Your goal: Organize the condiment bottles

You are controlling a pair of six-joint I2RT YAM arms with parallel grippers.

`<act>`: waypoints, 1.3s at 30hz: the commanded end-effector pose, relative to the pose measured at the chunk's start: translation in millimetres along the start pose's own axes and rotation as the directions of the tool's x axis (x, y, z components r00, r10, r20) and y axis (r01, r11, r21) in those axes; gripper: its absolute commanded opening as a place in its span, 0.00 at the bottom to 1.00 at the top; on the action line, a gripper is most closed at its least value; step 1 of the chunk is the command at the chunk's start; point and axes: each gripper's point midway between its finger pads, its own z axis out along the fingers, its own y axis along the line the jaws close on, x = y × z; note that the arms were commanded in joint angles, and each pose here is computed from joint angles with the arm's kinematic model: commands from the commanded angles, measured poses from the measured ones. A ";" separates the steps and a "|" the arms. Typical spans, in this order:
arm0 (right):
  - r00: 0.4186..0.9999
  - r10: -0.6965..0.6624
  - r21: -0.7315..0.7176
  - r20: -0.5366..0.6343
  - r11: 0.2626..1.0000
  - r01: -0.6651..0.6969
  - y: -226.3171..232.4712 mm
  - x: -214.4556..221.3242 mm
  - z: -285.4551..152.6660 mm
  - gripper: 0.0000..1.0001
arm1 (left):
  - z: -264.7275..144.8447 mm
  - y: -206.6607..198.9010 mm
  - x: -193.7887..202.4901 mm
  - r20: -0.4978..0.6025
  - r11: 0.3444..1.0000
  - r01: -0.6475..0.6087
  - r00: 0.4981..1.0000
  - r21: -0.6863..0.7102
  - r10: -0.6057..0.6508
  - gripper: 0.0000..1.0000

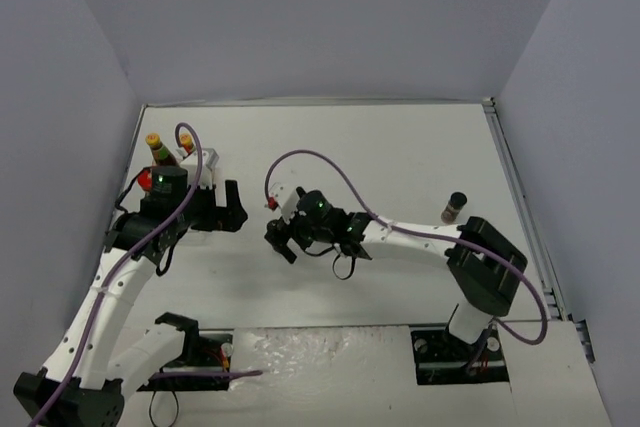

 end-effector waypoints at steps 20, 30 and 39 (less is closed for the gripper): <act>0.805 0.262 0.350 0.532 0.798 -0.491 -67.4 -17.0 -258.0 1.00 | 84.2 -67.9 9.7 -0.094 0.987 -0.145 0.986 -0.068 0.138 0.97; 0.791 0.267 0.337 0.551 0.796 -0.503 -66.7 -15.6 -264.8 1.00 | 108.3 -66.9 23.8 -0.149 0.980 -0.136 0.982 -0.142 0.115 0.76; 0.788 0.266 0.336 0.555 0.795 -0.505 -66.7 -14.8 -266.7 1.00 | 93.8 -64.3 13.4 -0.119 0.979 -0.116 0.988 -0.170 0.096 0.14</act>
